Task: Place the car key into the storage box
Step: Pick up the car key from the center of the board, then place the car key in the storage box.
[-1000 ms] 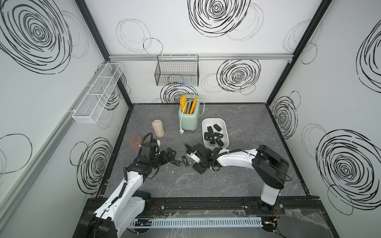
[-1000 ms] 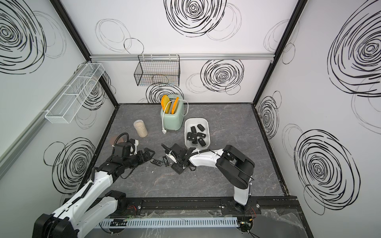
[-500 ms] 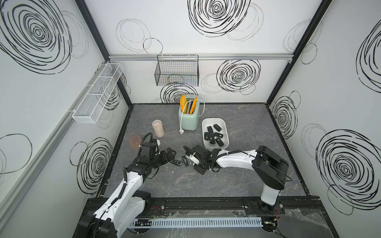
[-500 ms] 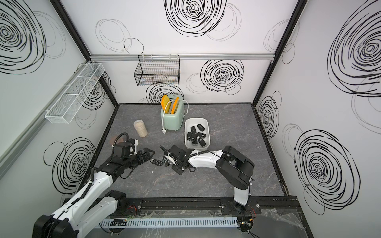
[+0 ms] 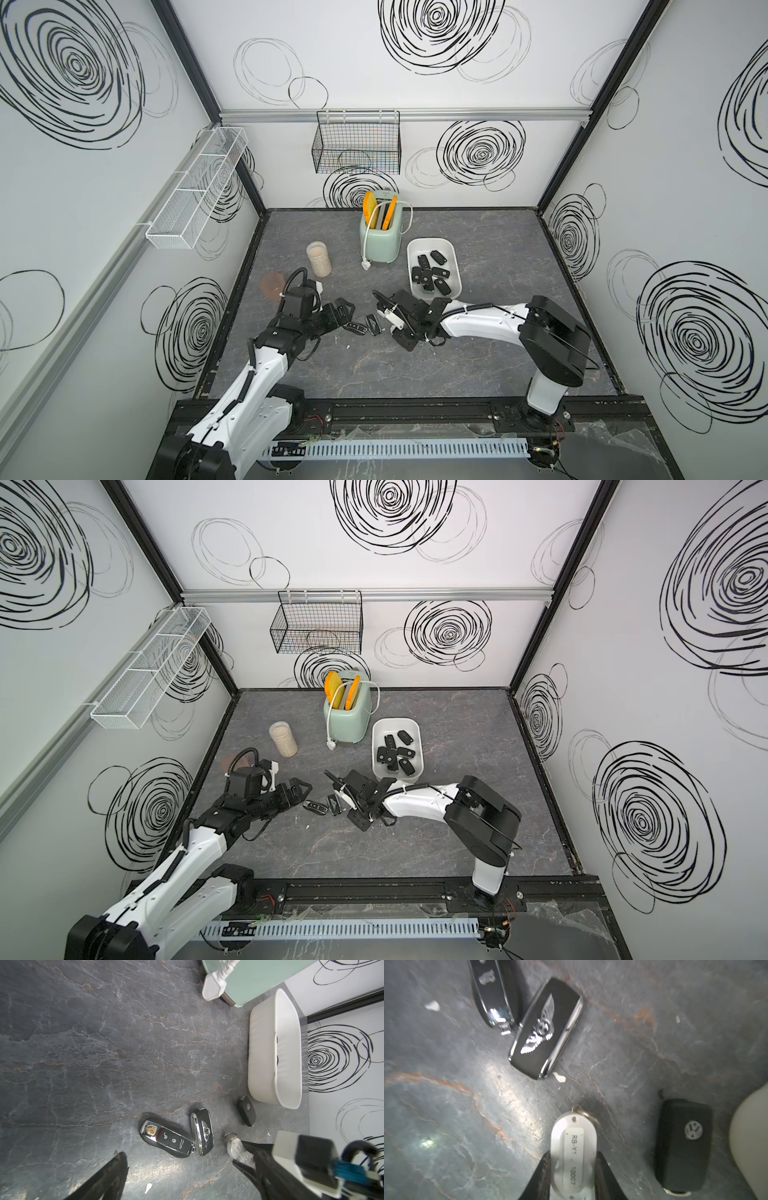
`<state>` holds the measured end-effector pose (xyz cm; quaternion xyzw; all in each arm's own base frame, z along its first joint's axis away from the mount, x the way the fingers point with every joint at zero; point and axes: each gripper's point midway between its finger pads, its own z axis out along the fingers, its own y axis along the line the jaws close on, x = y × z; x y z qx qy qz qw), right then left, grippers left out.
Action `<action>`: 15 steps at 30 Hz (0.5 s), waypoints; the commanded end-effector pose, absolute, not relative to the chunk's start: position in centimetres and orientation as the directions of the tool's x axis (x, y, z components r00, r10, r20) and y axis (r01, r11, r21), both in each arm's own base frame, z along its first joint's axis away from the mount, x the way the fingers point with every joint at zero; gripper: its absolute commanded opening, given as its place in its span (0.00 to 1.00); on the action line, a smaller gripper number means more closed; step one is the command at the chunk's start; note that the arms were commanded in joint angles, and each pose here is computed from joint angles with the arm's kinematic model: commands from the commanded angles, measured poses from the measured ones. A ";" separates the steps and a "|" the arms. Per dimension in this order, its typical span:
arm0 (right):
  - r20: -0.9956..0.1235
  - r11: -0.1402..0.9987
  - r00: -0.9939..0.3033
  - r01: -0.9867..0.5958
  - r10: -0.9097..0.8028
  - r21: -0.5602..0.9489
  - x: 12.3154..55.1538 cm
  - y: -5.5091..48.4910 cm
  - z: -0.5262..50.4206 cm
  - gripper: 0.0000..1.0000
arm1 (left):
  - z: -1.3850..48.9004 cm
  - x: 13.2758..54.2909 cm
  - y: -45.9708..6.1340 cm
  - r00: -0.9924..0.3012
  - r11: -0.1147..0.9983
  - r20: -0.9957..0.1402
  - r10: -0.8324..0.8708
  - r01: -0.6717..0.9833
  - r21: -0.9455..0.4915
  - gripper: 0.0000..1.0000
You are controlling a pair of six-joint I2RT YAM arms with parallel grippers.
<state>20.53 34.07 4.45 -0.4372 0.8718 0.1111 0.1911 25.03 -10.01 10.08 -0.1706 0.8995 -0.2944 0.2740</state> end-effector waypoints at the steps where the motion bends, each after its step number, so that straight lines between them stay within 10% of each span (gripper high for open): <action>1: -0.505 0.624 -0.581 -0.775 -0.639 0.102 20.8 34.6 7.9 0.29 | 10.3 25.2 -9.9 -0.781 0.759 -0.401 -0.479 -0.139 -0.636 0.98; 15: -0.685 0.841 -0.658 -0.526 -0.311 0.123 29.2 29.6 15.2 0.30 | 10.9 25.9 -10.7 -0.775 0.722 -0.386 -0.501 -0.127 -0.681 0.98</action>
